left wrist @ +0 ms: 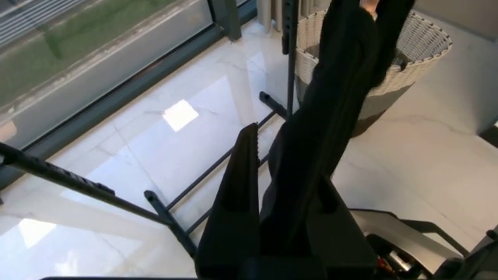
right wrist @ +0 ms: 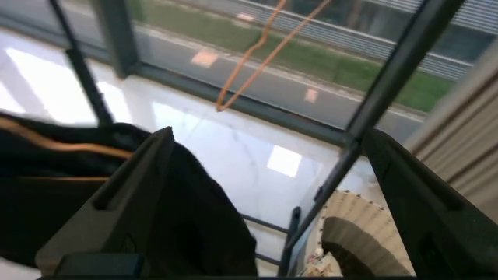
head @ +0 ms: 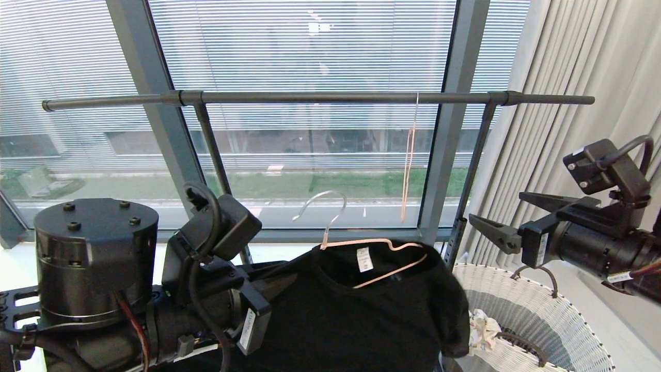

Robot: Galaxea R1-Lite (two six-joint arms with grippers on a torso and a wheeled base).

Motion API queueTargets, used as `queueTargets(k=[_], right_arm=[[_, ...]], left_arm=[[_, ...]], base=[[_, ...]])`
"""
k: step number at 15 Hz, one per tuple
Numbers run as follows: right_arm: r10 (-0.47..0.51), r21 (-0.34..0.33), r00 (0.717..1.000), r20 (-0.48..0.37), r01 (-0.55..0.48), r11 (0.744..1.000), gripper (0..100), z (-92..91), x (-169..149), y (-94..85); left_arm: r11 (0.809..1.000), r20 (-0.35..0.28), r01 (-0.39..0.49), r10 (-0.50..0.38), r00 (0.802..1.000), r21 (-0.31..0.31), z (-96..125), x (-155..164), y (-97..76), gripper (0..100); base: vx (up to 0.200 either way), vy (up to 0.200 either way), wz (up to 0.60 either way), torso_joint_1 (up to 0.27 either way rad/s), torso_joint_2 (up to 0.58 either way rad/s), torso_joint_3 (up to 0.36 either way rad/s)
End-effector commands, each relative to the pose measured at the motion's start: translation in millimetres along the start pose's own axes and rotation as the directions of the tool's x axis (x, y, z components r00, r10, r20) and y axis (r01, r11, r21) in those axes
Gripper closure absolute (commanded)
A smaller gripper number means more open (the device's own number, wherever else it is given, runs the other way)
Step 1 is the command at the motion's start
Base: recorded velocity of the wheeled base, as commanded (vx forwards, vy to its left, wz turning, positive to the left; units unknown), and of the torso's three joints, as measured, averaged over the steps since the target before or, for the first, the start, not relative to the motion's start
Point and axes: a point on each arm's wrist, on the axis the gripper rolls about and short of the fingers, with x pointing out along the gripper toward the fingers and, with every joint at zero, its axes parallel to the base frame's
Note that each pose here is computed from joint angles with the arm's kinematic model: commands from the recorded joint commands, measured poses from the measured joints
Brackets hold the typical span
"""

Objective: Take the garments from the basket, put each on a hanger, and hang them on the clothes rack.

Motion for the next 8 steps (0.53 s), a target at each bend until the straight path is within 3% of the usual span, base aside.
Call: queueTargets(k=[1,4,6,8], right_arm=[[0.021,0.003,0.999,0.039,-0.021,1.0,0,14.1,-5.9,-4.1],[0.051,-0.033,0.998,0.031,-0.05,0.998,0,21.5,-1.4,-11.8],[0.166,-0.094,0.986,-0.007,-0.165,0.982,0,23.7,-7.9,-9.8],[0.318,-0.182,0.945,-0.084,-0.328,0.927,0,28.6,-16.6,-5.9]], left_arm=[[1.0,0.001,0.005,-0.005,1.0,0.001,0.5,0.6,-0.9,100],[1.0,0.015,0.029,-0.029,0.999,0.009,3.3,-1.1,-6.2,100],[0.999,0.039,0.047,-0.047,0.998,0.017,11.1,0.3,-10.2,100],[0.997,0.083,0.076,-0.078,0.993,0.032,19.9,8.1,-18.4,100]], base=[[0.0,0.0,0.0,0.0,0.0,0.0],[0.0,0.0,0.0,0.0,0.0,0.0],[0.0,0.0,0.0,0.0,0.0,0.0],[0.0,0.0,0.0,0.0,0.0,0.0]])
